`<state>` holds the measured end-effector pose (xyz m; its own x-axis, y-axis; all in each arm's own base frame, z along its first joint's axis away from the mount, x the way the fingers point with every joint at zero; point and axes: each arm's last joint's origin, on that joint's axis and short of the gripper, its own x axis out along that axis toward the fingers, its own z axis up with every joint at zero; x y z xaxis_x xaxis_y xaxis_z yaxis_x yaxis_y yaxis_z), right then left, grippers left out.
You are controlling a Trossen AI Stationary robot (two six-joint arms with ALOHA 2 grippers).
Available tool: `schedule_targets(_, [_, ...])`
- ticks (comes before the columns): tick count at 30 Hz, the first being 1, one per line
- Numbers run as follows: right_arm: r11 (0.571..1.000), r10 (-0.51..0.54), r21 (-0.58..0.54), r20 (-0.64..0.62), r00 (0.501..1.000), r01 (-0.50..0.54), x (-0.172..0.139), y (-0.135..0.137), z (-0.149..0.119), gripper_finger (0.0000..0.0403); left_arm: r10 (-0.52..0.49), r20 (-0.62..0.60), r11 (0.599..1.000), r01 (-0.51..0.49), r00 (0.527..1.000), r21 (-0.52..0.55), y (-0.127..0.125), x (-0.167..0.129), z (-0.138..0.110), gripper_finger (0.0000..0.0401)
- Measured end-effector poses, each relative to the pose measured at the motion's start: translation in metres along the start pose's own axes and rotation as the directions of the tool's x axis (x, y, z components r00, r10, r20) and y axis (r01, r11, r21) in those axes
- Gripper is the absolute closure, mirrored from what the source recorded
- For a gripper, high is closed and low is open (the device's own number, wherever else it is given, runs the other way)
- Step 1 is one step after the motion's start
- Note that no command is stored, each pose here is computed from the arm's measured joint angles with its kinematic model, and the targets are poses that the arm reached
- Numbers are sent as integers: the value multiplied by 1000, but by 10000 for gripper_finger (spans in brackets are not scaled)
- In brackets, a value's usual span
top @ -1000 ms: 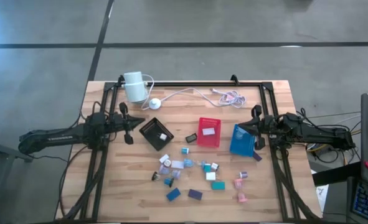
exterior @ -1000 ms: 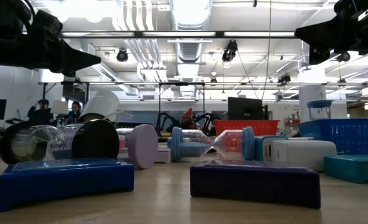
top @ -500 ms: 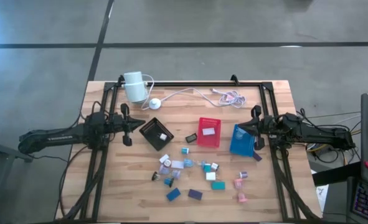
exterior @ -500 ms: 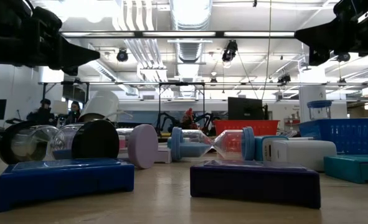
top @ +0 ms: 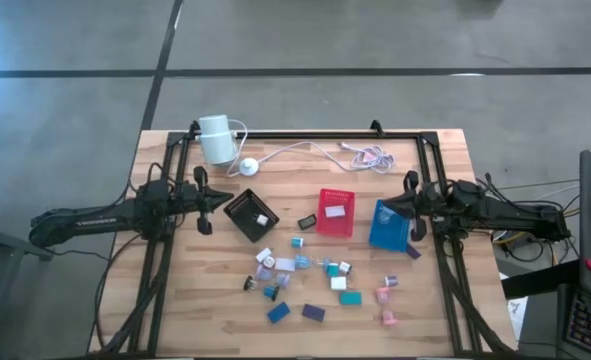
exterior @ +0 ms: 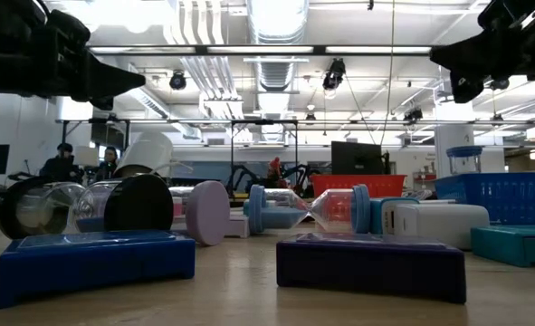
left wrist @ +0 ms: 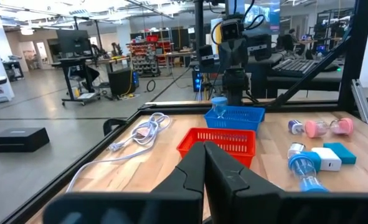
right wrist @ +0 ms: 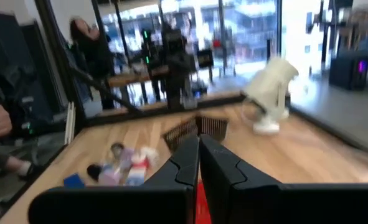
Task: Pick & Place Office items
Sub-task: Put the light blue hourglass into the blue bin
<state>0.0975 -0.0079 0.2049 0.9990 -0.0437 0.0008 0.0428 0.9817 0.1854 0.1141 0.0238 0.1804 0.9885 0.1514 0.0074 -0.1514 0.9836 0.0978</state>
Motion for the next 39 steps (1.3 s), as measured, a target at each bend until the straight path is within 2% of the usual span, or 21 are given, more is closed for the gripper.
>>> schedule_targets(7, [1000,-8,19,-99,995,10,6,4,16,390,5,16,1000,-5,1000,-5,1,0,6,391])
schedule_targets(16, [998,-50,-38,-306,951,40,53,5,23,387,7,25,1000,-6,1000,-22,1,0,10,395])
schedule_targets(19, [998,-33,-66,-384,923,8,74,10,25,363,6,23,1000,-6,1000,-22,1,0,9,393])
schedule_targets(22, [997,-13,-72,-449,893,-22,97,17,27,321,6,22,1000,-6,1000,-22,1,0,9,390])
schedule_targets(26, [996,4,-69,-566,824,-52,128,31,31,254,6,16,1000,-5,1000,-22,1,0,8,392])
schedule_targets(30, [994,2,-74,-700,714,-76,157,46,27,200,6,14,1000,-6,1000,-22,1,0,8,395])
schedule_targets(33, [992,6,-75,-765,644,-98,178,58,17,174,6,14,1000,-6,1000,-22,1,0,8,392])
schedule_targets(39, [992,15,-59,-829,559,-113,213,79,-9,143,6,13,1000,-5,1000,-22,1,0,8,388])
